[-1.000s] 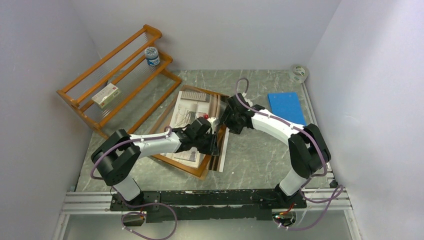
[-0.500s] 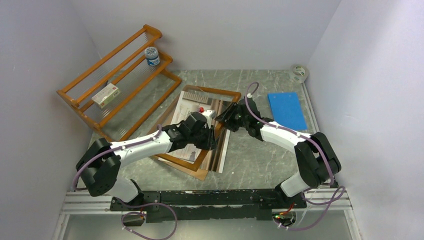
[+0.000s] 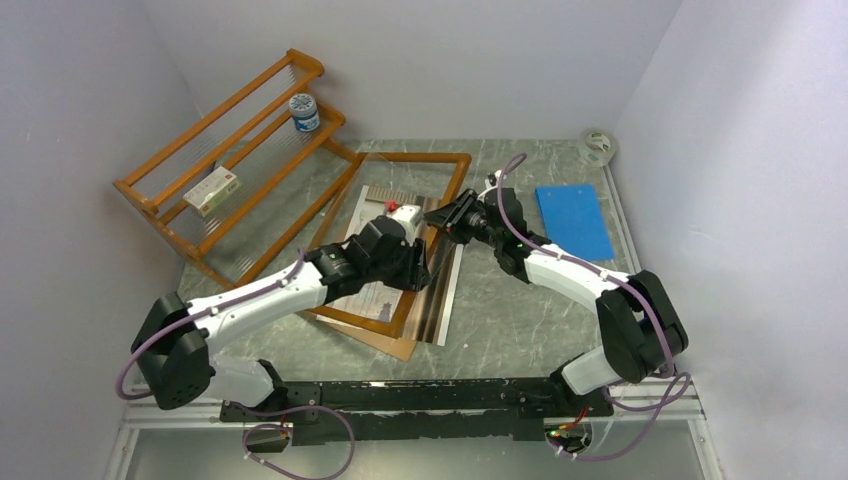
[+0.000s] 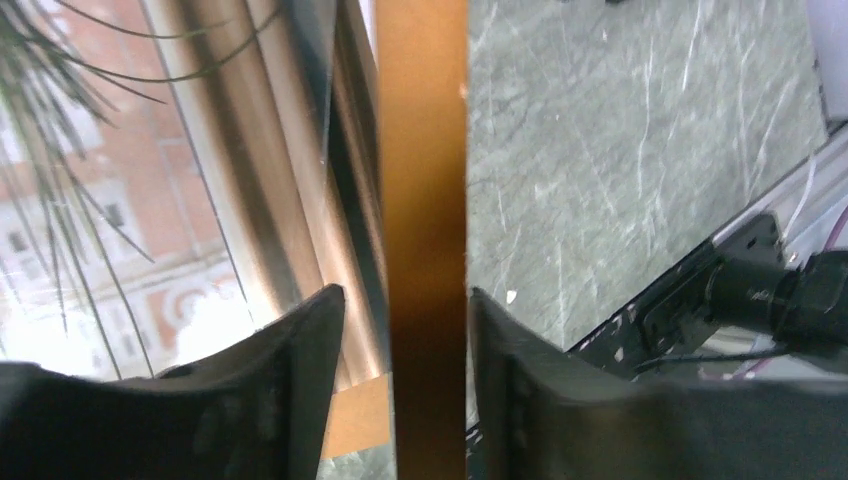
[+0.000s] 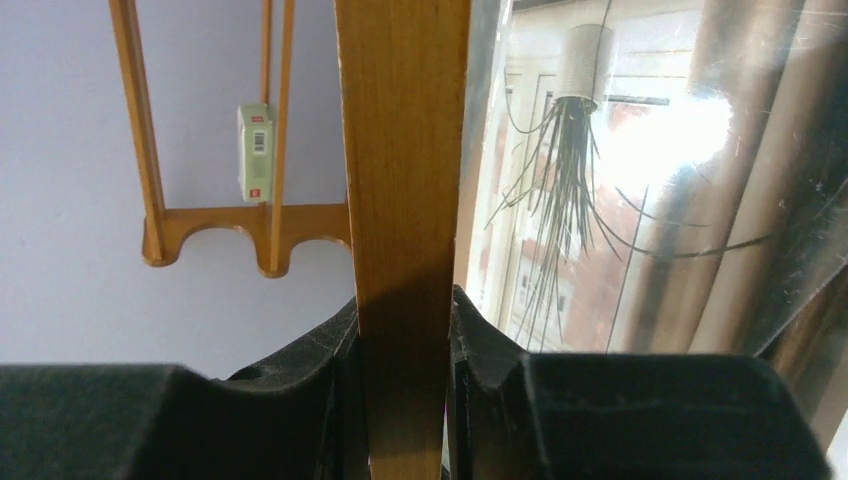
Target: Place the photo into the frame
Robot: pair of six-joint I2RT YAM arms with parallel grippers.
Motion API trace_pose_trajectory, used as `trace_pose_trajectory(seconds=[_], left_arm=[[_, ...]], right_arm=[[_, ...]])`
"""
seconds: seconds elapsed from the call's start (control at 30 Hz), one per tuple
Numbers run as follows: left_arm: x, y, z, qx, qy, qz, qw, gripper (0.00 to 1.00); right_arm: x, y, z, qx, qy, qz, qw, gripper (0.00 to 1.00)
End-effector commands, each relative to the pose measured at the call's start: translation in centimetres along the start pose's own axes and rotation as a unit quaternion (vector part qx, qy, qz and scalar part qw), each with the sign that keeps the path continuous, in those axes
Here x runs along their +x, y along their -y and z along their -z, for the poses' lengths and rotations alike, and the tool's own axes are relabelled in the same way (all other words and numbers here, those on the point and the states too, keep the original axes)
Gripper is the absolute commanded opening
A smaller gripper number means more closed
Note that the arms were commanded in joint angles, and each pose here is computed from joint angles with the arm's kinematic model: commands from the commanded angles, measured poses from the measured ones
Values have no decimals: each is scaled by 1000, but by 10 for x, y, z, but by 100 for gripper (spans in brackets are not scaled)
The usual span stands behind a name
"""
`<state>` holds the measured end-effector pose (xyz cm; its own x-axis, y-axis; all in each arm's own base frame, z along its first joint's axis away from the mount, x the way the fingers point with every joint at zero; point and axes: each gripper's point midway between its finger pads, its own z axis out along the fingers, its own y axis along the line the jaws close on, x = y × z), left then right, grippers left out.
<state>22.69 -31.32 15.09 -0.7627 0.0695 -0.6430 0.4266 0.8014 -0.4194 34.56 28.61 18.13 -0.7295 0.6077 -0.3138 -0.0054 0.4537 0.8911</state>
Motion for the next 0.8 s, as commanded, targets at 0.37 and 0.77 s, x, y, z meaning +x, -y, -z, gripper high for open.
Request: trace_pose_trajectory(seconds=[0.37,0.77], left_arm=[[-77,-3,93,-61,128,-19,990,94],[-100,-12,136,-101,174,6,980,94]], right_arm=[[-17,-90,24,-181,-6,-67,981,0],[-16,-103,28,-252,-24,-128,959,0]])
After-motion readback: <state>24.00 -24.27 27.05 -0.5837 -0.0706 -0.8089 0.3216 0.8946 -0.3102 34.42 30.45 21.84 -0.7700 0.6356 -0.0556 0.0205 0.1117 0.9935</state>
